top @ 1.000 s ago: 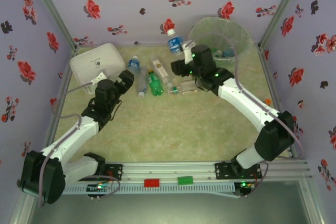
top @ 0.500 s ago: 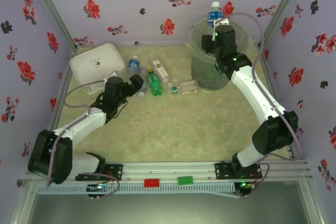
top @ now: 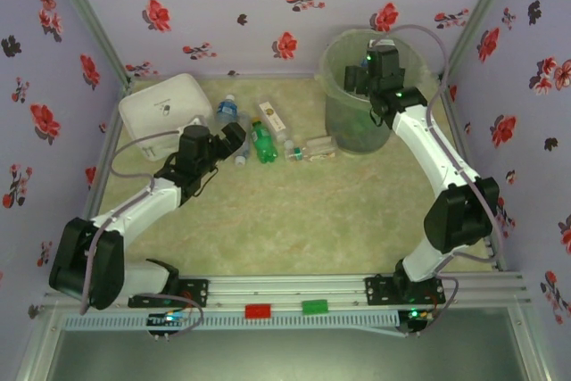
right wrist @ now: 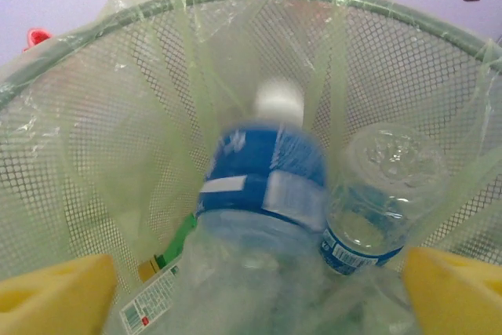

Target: Put the plastic bottles in the bin

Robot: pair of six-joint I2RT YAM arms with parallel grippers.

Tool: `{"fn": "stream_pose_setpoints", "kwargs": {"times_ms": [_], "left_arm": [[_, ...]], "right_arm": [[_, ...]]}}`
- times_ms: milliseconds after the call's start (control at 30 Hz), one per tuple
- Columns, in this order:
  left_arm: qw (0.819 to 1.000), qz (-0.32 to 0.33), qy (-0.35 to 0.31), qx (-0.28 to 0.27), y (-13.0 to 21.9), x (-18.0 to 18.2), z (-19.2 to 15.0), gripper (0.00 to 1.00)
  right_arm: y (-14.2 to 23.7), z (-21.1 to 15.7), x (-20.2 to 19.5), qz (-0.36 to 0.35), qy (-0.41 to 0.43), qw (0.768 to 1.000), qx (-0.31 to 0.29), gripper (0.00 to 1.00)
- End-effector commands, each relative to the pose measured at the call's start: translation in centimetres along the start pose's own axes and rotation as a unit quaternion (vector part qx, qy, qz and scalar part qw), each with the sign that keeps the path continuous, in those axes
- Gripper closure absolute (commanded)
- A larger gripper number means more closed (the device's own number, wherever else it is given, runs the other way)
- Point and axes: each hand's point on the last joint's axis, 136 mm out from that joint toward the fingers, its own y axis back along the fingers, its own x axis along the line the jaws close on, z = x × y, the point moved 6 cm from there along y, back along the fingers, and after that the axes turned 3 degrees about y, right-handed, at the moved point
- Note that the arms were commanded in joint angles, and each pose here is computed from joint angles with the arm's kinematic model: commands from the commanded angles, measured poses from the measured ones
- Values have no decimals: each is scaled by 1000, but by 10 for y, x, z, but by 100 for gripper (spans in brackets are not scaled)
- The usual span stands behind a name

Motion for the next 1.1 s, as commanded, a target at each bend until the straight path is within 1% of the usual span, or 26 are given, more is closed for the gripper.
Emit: {"fn": "stream_pose_setpoints", "kwargs": {"times_ms": [0,100,233,367,533,600,833,933,1067], "left_arm": [[1000,-6,-16,9,-3,-10,2,0],[1000,-5,-17,9,-4,-11,2,0],[1000,-2,-23,10,-6,-13,4,0],[999,4,-47,13,-10,-17,7,0],[994,22,-105,26,-15,-24,14,0],[990,36,-130,37,-19,-24,16,0],[972,95,-193,99,-42,-12,9,0],[961,124,-208,130,-54,-2,2,1],[949,158,-216,170,-71,12,-9,3]], "right_arm": [[15,22,-8,-10,-14,999,-38,0],[29,35,-15,-24,-15,998,-60,1],[55,47,-18,-9,-25,995,-96,1],[80,47,-8,65,-48,987,-136,0],[107,30,17,186,-77,964,-174,0],[112,16,32,234,-82,954,-169,0],[111,-41,87,320,-95,935,-121,0],[98,-64,103,336,-106,931,-91,0],[76,-88,115,332,-123,934,-46,0]]}}
